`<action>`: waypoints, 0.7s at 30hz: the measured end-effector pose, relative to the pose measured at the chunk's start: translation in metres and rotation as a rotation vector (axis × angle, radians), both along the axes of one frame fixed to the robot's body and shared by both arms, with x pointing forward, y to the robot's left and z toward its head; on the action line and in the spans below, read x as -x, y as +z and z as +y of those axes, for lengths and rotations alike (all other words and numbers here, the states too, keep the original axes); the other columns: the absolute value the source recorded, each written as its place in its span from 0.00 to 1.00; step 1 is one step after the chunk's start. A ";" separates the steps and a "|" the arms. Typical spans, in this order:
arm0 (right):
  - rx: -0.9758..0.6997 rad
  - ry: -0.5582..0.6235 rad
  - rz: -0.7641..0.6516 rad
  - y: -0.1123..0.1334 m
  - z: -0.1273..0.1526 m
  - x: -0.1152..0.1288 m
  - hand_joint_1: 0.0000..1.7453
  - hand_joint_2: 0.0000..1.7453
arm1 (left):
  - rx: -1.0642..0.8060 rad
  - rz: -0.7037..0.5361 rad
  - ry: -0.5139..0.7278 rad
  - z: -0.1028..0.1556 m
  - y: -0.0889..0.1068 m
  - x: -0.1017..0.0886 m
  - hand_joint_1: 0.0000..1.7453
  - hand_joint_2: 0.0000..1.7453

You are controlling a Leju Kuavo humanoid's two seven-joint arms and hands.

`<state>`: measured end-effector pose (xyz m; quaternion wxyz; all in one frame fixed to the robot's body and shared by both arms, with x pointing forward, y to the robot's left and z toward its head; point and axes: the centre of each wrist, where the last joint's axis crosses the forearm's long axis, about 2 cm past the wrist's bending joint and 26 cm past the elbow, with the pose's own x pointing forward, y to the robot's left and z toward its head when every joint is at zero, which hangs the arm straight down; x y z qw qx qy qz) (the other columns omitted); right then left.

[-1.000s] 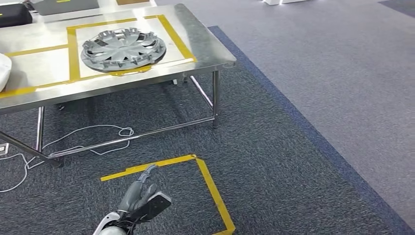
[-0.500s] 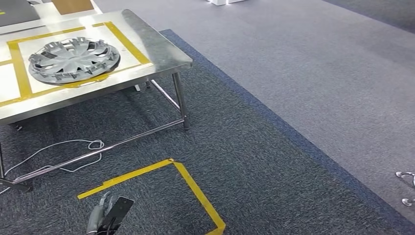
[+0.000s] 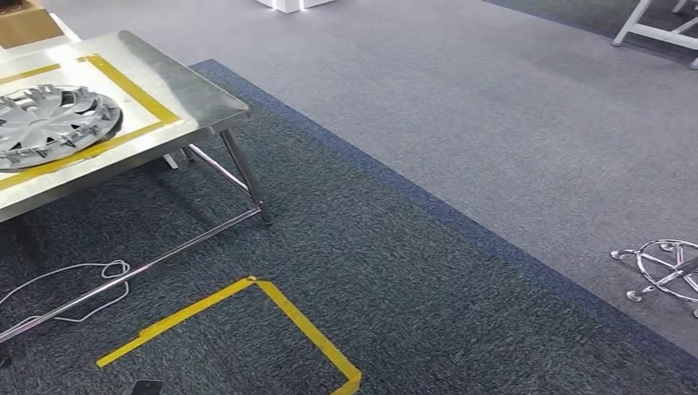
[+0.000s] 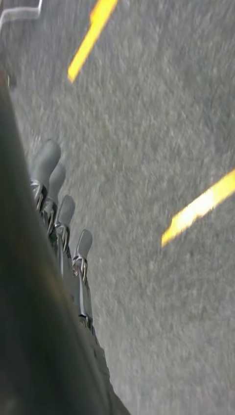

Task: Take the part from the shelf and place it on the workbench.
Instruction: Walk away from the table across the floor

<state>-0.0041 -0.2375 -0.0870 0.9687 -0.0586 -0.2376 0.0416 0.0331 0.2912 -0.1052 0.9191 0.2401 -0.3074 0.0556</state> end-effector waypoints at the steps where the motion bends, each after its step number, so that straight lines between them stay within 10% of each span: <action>1: 0.000 -0.004 0.003 0.000 0.000 0.001 0.00 0.00 | -0.003 0.010 0.005 0.001 0.000 0.002 0.00 0.00; 21: 0.003 -0.012 -0.013 0.004 -0.004 -0.003 0.00 0.00 | 0.006 0.049 -0.177 -0.006 -0.002 0.015 0.00 0.00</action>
